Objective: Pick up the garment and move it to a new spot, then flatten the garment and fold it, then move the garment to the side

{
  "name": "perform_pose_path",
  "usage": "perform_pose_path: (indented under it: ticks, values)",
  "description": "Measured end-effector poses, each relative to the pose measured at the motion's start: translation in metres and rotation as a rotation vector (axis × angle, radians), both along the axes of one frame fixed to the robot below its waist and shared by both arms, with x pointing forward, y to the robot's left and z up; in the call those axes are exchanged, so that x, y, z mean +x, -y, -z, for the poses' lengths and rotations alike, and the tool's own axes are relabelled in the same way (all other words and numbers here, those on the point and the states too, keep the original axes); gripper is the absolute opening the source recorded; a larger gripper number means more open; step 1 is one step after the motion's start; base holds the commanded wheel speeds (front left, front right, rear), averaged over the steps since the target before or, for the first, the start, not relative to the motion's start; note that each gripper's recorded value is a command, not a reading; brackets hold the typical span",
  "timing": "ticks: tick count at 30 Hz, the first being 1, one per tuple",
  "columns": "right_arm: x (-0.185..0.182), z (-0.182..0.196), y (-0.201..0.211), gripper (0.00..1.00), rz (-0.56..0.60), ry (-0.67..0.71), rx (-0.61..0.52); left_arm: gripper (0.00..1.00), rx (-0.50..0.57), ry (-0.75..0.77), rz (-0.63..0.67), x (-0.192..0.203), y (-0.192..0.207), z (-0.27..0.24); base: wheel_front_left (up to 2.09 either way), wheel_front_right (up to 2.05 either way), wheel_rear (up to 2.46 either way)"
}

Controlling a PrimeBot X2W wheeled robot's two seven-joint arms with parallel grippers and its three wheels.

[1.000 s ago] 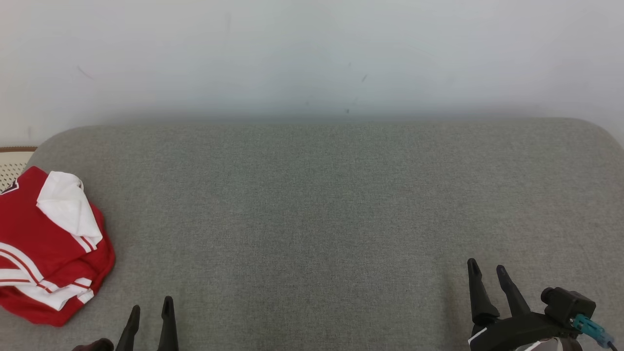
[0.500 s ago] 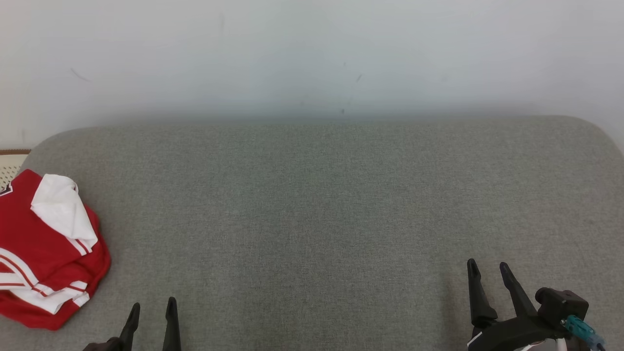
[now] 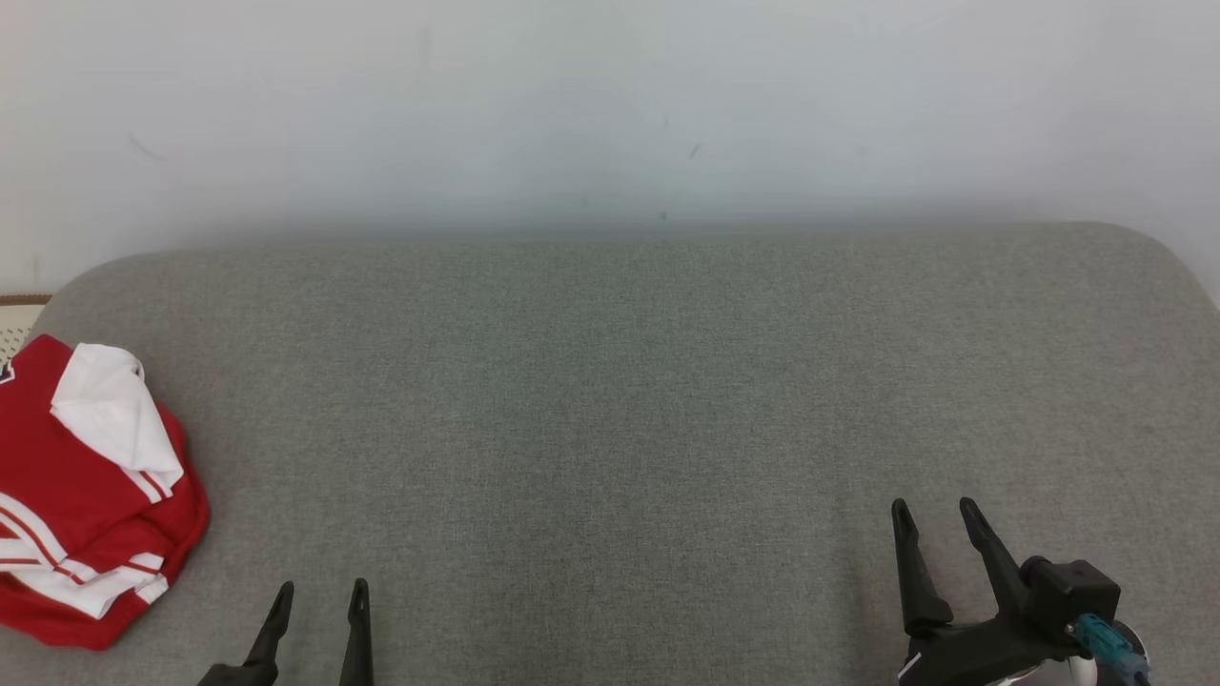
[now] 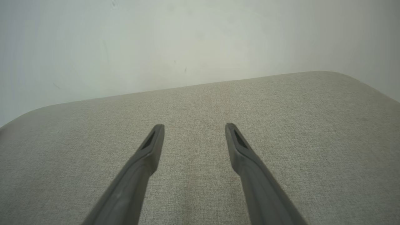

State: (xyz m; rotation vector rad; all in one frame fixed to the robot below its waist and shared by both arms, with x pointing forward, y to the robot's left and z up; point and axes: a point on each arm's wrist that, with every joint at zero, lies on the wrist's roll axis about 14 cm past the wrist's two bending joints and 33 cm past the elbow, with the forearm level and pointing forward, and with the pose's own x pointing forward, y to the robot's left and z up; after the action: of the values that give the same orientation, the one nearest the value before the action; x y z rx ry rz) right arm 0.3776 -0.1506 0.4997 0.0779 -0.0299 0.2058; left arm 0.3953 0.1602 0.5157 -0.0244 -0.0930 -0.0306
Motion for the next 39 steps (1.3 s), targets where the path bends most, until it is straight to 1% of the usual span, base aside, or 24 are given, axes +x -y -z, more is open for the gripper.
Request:
perform_pose_path:
  ticks: [6, 10, 13, 24, 30, 31, 39]
  values:
    - [-0.002, -0.001, -0.007, 1.0, -0.031, 0.015, -0.043, 1.0, 0.039, 0.019, 0.004, 0.001, 0.002, -0.004, 0.0, 0.0, 0.0]
    - [-0.002, -0.002, -0.002, 1.0, -0.019, 0.024, -0.068, 1.0, 0.063, 0.023, -0.02, 0.001, -0.002, -0.004, 0.0, 0.0, 0.0]
    - [-0.001, -0.002, 0.002, 1.0, -0.005, 0.023, -0.07, 1.0, 0.064, 0.019, -0.025, 0.001, -0.004, -0.002, 0.0, 0.0, 0.0]
    - [0.0, 0.0, -0.002, 1.0, -0.011, 0.019, -0.074, 1.0, 0.059, 0.015, -0.037, 0.0, -0.008, -0.001, 0.0, 0.0, 0.0]
    - [0.001, 0.001, -0.021, 1.0, -0.072, 0.019, -0.079, 1.0, 0.04, 0.012, -0.073, -0.004, -0.021, -0.001, 0.0, 0.0, 0.0]
    - [0.002, 0.001, -0.025, 1.0, -0.083, 0.02, -0.08, 1.0, 0.024, 0.01, -0.085, -0.006, -0.024, -0.001, 0.0, 0.0, 0.0]
    - [0.008, 0.002, -0.069, 1.0, -0.216, 0.023, -0.077, 1.0, 0.003, -0.017, -0.207, -0.032, -0.066, 0.008, 0.0, 0.0, 0.0]
